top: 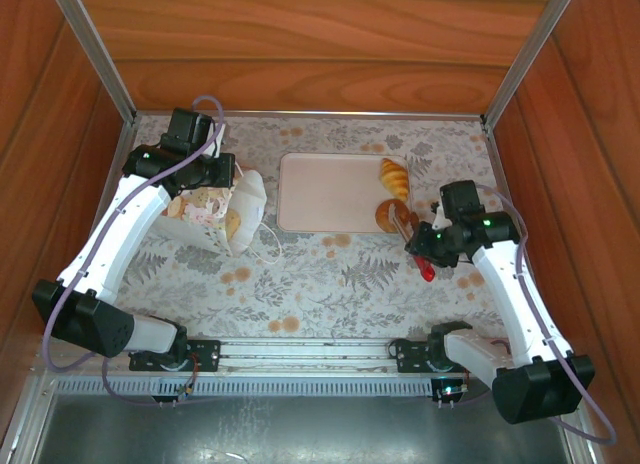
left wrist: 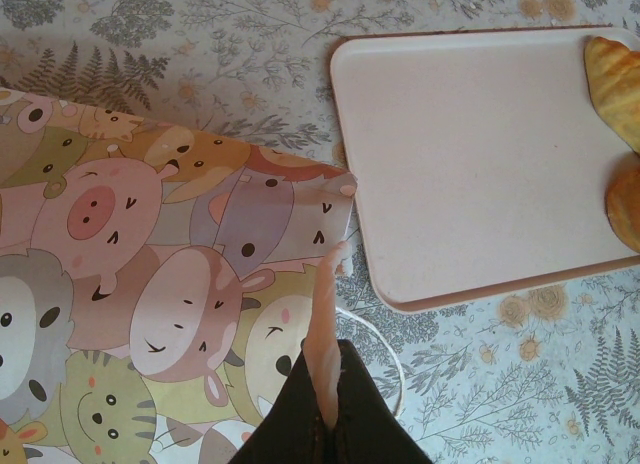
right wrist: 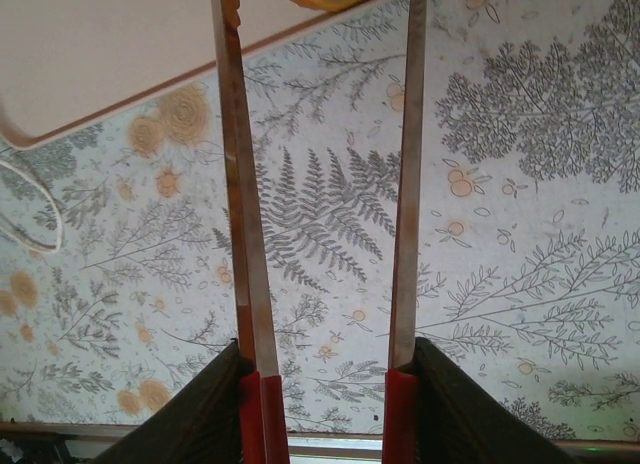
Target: Take the fake bread out of the paper bag
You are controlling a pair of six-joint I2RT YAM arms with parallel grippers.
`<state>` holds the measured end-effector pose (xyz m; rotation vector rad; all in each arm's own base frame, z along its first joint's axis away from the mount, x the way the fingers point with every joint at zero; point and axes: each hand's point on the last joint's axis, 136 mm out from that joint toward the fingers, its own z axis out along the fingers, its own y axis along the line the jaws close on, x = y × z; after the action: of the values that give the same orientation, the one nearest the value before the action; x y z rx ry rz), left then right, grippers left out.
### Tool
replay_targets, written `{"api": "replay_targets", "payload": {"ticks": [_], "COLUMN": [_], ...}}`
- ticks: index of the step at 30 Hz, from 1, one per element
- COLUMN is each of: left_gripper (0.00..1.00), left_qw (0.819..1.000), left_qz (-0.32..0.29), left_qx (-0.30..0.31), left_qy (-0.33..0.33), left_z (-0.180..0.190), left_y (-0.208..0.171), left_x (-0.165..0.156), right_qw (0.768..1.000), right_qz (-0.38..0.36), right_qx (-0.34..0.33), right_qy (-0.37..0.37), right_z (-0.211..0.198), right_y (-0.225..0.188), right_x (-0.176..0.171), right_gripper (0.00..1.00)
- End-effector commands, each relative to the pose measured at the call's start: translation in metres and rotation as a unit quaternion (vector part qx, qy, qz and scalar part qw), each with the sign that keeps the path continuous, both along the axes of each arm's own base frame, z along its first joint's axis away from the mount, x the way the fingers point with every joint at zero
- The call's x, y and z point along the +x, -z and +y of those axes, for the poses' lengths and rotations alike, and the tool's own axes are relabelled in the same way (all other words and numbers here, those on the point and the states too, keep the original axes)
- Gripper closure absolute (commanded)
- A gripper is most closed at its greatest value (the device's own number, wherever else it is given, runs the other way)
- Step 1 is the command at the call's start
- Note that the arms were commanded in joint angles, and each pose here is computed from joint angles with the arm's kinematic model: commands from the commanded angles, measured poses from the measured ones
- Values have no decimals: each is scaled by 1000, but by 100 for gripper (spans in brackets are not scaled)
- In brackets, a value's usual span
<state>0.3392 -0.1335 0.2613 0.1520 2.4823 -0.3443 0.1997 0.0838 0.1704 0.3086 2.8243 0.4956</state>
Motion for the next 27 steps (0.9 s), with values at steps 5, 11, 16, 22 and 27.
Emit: {"api": "replay_targets", "payload": {"ticks": [5,11,16,22,27], "left_gripper": [100,100,100,100,100], "left_qw": [1000,1000,1000,1000,999], "left_qz": [-19,-20,-24,-25,-27], "left_qx": [-8,-10,-9,-8,-11], "left_qy": [-9,-9,-11,-14,-15], "left_z": [3,3,4,5,5], "left_y": [-10,-11,-14,-14,-16], "left_x": [3,3,2,1,2], "right_qw": [994,985,978,963,940], "right_qz": [-74,-79,-72,-62,-46], "right_qx": [74,133,160,169,179], "right_qy": [-42,-76,-110,-201,-287], "right_z": [23,45,64,113,163], "right_y": [-44,-57,-58,-58,-53], "right_x": [5,8,10,3,-9], "right_gripper": [58,58,58,58,58]}}
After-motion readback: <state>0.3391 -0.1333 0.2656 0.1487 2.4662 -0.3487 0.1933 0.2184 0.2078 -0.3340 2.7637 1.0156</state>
